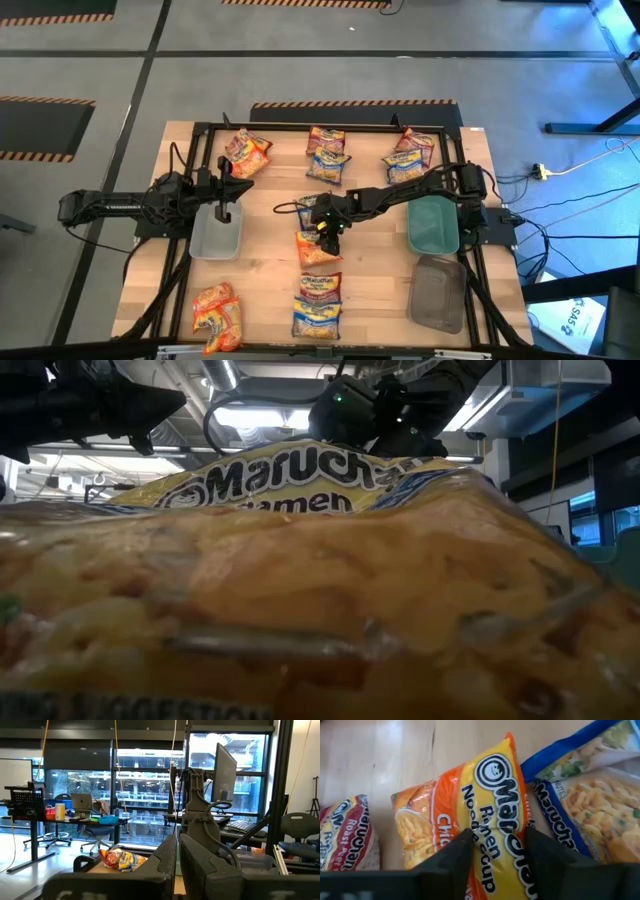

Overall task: Sort Maruchan noodles
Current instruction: Put the orange noodle pack into the green bin

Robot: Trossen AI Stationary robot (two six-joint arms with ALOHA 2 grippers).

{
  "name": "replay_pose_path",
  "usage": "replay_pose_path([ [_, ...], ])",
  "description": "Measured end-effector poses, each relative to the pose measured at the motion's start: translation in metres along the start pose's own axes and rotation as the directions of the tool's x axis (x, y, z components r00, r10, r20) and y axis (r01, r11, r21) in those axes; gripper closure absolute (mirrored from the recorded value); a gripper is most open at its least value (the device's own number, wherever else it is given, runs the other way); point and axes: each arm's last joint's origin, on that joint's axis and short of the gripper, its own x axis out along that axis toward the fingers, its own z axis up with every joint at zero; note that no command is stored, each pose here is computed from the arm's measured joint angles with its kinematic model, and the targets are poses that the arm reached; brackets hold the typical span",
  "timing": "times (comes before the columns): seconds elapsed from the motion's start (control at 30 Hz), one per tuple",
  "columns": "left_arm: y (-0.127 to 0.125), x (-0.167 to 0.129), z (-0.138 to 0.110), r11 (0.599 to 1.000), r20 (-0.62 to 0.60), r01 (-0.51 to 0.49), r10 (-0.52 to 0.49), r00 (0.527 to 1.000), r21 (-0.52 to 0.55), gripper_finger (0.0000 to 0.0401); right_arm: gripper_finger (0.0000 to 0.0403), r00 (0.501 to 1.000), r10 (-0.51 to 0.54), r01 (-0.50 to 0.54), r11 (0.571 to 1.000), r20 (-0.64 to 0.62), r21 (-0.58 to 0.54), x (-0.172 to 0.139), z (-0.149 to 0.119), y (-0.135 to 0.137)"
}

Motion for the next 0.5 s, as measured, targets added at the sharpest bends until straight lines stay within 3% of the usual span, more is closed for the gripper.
replay_pose_path([
  [0.3, 0.0001, 0.0000, 0.0001, 1.000, 0.001, -0.004, 0.004, 1.000, 0.000, 0.0385, 0.0387, 1.000, 0.017, -0.016, 0.998, 0.020, -0.054, -0.0011, 0.0024, 0.0011],
  [0.5, 0.0001, 0.0000, 0.0001, 1.000, 0.001, -0.004, 0.004, 1.000, 0.000, 0.0385, 0.0399, 0.999, 0.016, -0.013, 0.997, 0.032, -0.082, -0.0064, 0.0042, 0.0031],
])
